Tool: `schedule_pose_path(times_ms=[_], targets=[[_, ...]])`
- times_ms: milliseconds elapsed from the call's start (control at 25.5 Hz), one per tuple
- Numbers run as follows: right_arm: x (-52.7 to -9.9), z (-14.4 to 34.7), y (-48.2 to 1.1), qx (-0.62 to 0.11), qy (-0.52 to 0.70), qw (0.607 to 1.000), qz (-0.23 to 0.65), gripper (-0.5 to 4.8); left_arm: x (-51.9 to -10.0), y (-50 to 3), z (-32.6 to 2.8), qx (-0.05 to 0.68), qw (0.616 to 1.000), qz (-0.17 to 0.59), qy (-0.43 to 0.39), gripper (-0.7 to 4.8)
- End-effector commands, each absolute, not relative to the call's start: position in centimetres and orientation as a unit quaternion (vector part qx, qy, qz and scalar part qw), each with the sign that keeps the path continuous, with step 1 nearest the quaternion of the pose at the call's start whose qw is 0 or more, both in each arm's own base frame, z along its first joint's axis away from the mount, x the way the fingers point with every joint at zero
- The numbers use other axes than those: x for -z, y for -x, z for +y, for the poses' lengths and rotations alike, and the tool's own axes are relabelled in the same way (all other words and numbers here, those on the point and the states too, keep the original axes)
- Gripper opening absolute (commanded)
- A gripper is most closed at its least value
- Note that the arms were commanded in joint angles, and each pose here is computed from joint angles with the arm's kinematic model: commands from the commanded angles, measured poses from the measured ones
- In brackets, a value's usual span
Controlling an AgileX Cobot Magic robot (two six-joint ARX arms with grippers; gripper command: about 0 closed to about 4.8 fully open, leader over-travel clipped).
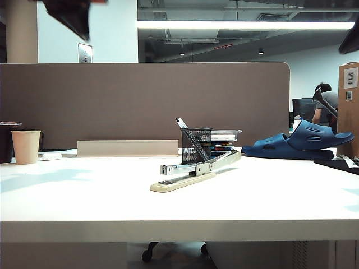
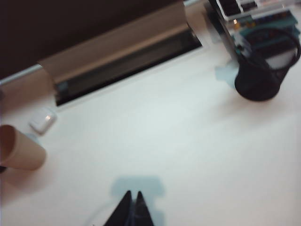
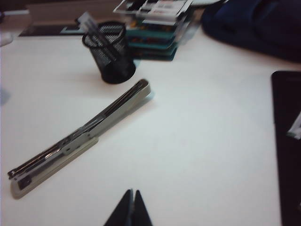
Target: Pick up a set of staples and put them into the open stapler.
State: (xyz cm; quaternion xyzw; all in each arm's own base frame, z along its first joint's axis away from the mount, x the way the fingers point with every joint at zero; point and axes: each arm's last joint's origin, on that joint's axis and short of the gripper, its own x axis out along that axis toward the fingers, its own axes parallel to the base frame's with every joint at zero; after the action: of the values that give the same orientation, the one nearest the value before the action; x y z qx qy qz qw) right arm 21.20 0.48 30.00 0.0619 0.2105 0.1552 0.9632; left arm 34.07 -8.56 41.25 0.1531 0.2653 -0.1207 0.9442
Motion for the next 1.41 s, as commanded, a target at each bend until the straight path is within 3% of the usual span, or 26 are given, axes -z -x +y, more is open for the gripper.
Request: schedule_pose_path(times_ms=[39,354,668,1061,1414], targets=[[-31.3,0.3,-20.5,-0.134,-0.048,0.975,0.173,-0.05,-43.7,-32.0,-7.0,0.102,0.957,0.230,-0.144,-0.06],[-32.7,0.1,-18.5,-0.121,-0.035,0.983,0.136,-0.05,-48.2,-25.5,-2.8,0.039,0.977,0.184,-0.103,-0.06],[-33.6,0.0,-16.6,-0.118,-0.032,0.986,0.114,-0.05,-49.8,-20.5,-2.0,0.030,0.985,0.144,-0.086,-0.06],[-33.9,0.2,-12.8,-0.113,-0.027,0.988,0.103,-0.05,-45.3,-13.6,-1.2,0.027,0.989,0.129,-0.068,-0.06],[-31.4,0.3,-8.5,-0.105,-0.021,0.992,0.062,-0.05,-40.2,-5.8,-0.4,0.025,0.995,0.084,-0.056,-0.06]])
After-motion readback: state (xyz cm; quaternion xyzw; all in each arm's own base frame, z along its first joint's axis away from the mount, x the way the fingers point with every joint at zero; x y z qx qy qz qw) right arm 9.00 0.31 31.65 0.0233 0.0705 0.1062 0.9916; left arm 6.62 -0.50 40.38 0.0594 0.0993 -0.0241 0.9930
